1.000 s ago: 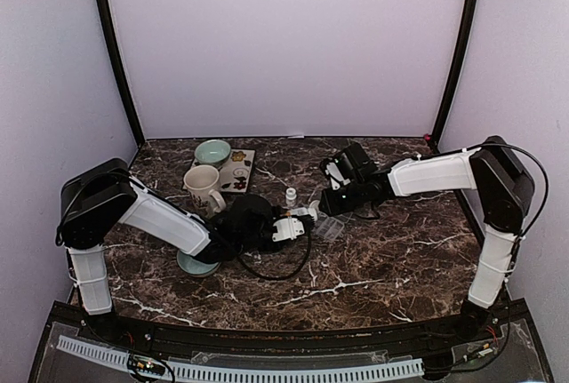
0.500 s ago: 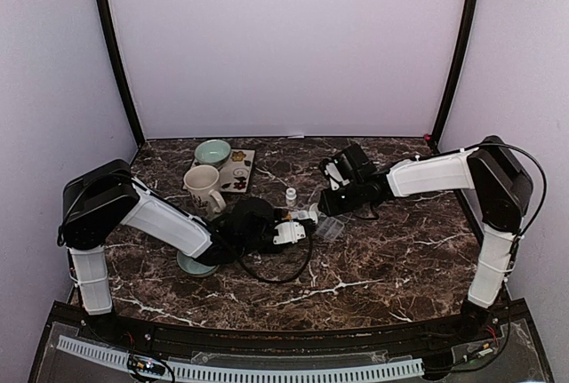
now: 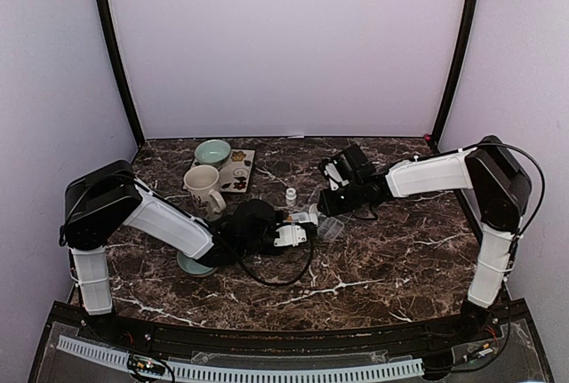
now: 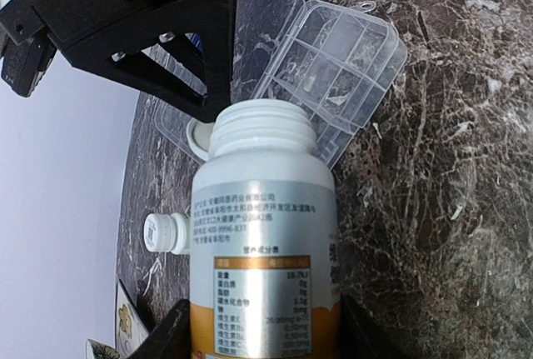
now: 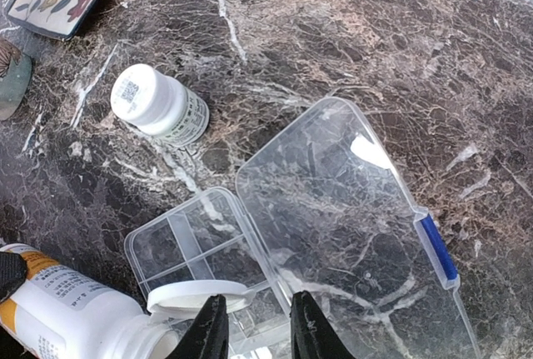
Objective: Sort the pills into containers
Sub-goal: Open the lid of the pill bottle.
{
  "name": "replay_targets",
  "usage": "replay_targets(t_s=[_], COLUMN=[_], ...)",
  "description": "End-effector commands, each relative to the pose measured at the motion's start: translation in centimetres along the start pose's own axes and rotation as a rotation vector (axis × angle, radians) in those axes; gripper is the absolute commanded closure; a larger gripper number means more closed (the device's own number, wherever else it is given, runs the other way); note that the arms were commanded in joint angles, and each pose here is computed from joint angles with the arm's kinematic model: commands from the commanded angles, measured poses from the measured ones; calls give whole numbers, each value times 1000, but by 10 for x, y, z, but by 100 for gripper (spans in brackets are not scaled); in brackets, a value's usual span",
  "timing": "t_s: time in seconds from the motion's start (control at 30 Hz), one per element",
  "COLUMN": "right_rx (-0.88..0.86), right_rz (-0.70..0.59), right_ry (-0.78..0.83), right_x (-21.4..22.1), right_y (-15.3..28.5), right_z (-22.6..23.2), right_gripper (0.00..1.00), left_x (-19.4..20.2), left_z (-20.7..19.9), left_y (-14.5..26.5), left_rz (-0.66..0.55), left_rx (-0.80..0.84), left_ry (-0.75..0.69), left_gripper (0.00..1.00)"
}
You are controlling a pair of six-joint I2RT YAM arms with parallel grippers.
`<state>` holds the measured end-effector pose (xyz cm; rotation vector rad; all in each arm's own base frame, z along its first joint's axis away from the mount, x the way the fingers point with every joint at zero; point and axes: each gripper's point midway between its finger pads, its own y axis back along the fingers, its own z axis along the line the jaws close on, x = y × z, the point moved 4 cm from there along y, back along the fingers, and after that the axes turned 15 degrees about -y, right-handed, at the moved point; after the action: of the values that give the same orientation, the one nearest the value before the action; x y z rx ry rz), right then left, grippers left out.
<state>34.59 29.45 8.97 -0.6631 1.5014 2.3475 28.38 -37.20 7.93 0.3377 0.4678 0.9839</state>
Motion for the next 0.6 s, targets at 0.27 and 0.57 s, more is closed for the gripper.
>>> replay_targets(t_s=[0.27,0.57], right_rx=[-32,-33], right_rz=[-25,-19], right_ry=[-15,-21], right_x=[-5,1], right_y=[-5,-6], right_z=[1,-4], right_gripper=[72,72], left_x=[-10,-10], left_z=[18,19], left_y=[-3,-2], left_rz=[10,21], left_rx=[-45,-38], left_ry=[-46,-73], left_gripper=[97,97])
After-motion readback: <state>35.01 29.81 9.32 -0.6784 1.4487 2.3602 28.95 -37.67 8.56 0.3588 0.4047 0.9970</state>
